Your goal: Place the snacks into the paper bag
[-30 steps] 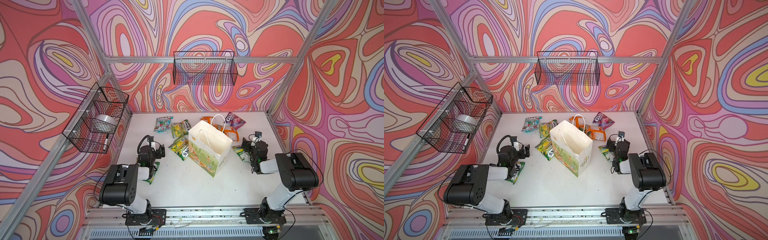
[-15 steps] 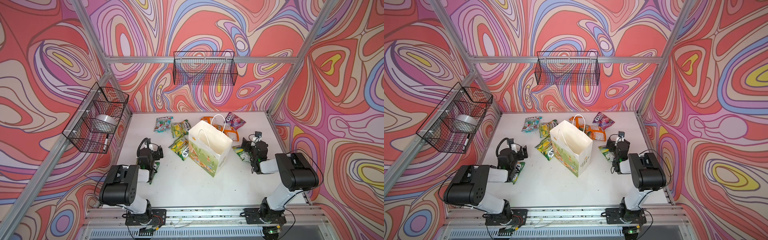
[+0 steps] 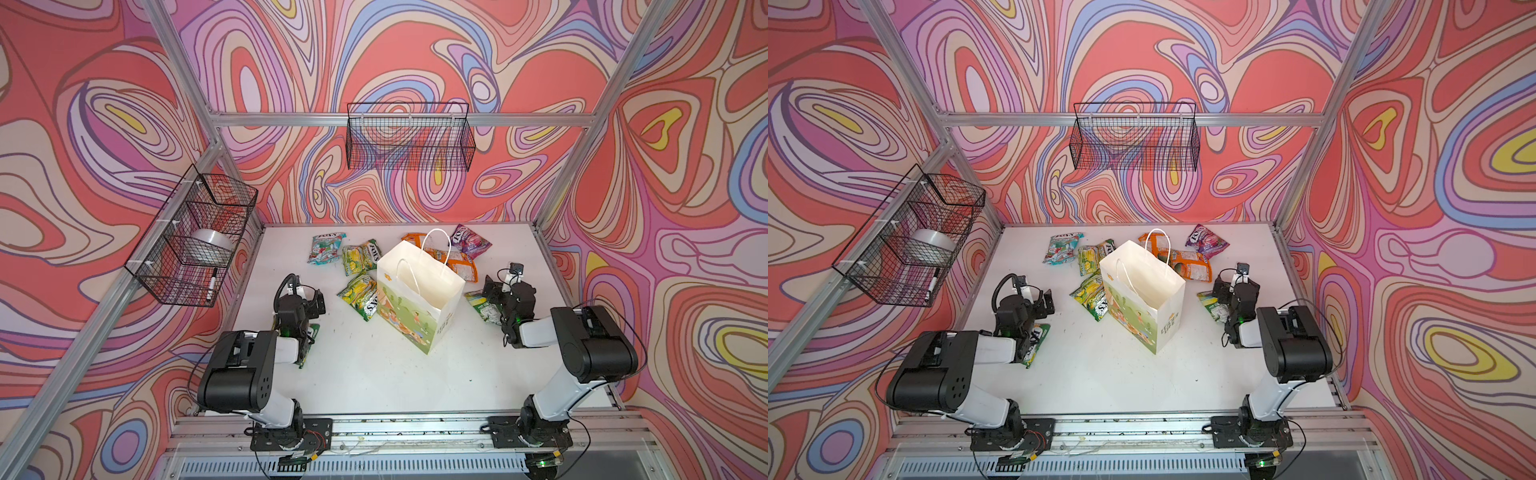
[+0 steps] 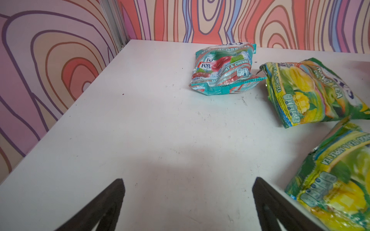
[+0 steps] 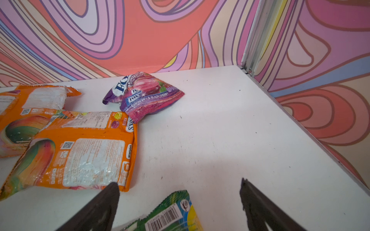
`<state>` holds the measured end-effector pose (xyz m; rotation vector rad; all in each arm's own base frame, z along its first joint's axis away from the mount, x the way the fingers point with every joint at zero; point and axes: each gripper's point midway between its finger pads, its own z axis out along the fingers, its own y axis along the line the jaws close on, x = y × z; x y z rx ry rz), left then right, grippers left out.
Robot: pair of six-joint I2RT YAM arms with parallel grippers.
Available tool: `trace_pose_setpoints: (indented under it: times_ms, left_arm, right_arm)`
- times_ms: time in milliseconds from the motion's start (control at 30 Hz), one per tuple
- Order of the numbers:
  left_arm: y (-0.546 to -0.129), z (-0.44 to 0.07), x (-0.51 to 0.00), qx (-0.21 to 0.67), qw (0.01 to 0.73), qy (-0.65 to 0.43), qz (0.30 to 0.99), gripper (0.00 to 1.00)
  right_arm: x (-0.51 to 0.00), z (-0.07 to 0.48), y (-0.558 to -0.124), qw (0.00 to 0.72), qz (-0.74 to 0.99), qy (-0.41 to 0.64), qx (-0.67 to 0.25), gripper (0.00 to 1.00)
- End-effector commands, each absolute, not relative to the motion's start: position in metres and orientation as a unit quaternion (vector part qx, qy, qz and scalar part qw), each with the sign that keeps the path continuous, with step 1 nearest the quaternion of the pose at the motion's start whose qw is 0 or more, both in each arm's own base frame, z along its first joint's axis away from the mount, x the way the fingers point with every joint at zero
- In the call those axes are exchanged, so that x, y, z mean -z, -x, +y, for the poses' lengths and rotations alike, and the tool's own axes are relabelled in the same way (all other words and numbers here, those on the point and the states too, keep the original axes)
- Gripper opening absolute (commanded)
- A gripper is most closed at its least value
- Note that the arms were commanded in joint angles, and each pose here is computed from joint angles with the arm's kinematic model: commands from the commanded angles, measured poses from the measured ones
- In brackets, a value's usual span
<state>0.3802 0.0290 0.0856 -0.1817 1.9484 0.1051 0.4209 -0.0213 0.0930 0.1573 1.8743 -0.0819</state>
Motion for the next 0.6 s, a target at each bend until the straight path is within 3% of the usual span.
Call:
trace_pose_setpoints:
  times_ms: [0, 67, 167, 267, 400, 567]
  left_arm:
    - [-0.374, 0.042, -0.127, -0.073, 0.574, 0.109, 0.809, 1.0]
    - [-0.36, 0.056, -0.153, -0.08, 0.574, 0.187, 0.793, 1.0]
    - [-0.342, 0.061, -0.183, -0.022, 0.559, 0.299, 0.773, 1.0]
    - [-0.324, 0.054, -0.206, 0.002, 0.508, 0.329, 0.796, 1.0]
    - [-0.302, 0.031, -0.223, 0.059, 0.457, 0.314, 0.83, 1.0]
    - [-0.272, -0.006, -0.218, 0.127, 0.366, 0.272, 0.881, 1.0]
  right_arm:
    - [-0.149, -0.033, -0.414, 0.586, 0.801, -0.106, 0.058, 0.98]
    - [-0.196, -0.055, -0.407, 0.585, 0.784, -0.196, 0.073, 0.99]
    - [-0.253, -0.065, -0.4, 0.594, 0.751, -0.287, 0.04, 0.99]
    - [-0.295, -0.068, -0.398, 0.579, 0.73, -0.364, -0.014, 0.98]
    - [-0.353, -0.026, -0.413, 0.589, 0.749, -0.281, -0.119, 0.98]
    - [-0.358, 0.051, -0.422, 0.476, 0.84, -0.15, -0.212, 0.92]
